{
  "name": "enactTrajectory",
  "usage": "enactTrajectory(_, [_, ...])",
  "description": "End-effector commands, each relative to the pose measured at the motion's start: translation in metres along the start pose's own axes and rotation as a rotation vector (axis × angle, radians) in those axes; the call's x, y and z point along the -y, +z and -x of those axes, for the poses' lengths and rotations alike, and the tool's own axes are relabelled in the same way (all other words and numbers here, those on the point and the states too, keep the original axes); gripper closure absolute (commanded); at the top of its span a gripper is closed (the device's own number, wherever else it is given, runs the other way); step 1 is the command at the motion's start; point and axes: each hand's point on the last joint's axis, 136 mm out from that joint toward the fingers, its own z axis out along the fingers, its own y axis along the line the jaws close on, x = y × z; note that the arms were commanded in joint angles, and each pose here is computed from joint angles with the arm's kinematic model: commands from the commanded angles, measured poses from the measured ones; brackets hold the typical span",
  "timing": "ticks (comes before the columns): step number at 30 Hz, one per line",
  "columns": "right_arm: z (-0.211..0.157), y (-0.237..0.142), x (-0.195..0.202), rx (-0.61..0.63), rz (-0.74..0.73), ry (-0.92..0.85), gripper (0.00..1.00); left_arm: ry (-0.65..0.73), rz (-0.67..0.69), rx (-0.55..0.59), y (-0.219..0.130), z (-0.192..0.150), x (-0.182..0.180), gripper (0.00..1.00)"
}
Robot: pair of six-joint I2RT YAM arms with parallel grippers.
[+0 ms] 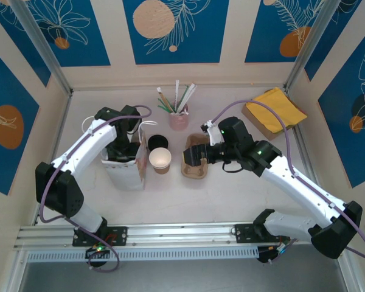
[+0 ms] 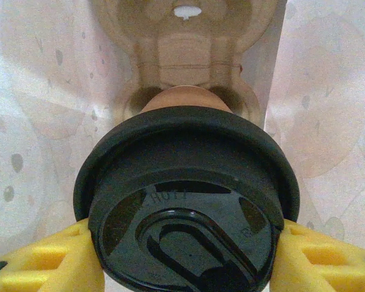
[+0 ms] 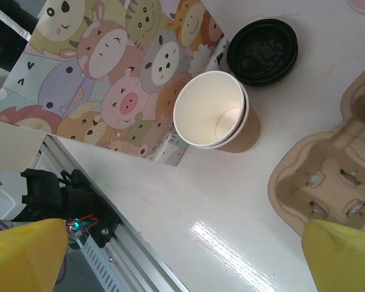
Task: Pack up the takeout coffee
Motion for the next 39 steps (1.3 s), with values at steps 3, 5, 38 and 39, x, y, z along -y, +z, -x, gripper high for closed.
enactTrajectory(3, [0.003,0.0,-0.004,-0.002,0.025,-0.017,0.01,0.001,-0.01,-0.022,0.009,-0.002,-0.003,0.5])
enactTrajectory(5, [0.004,0.001,-0.004,-0.005,0.023,-0.017,0.01,-0.001,-0.011,-0.024,0.008,-0.003,-0.003,0.5])
enactTrajectory(38, [0.006,0.009,-0.005,-0.019,0.033,-0.004,0.01,-0.008,-0.01,-0.046,-0.006,-0.016,-0.008,0.5])
enactTrajectory(39, [0.006,0.009,-0.005,-0.02,0.032,-0.002,0.01,-0.008,-0.007,-0.047,-0.005,-0.016,-0.008,0.5])
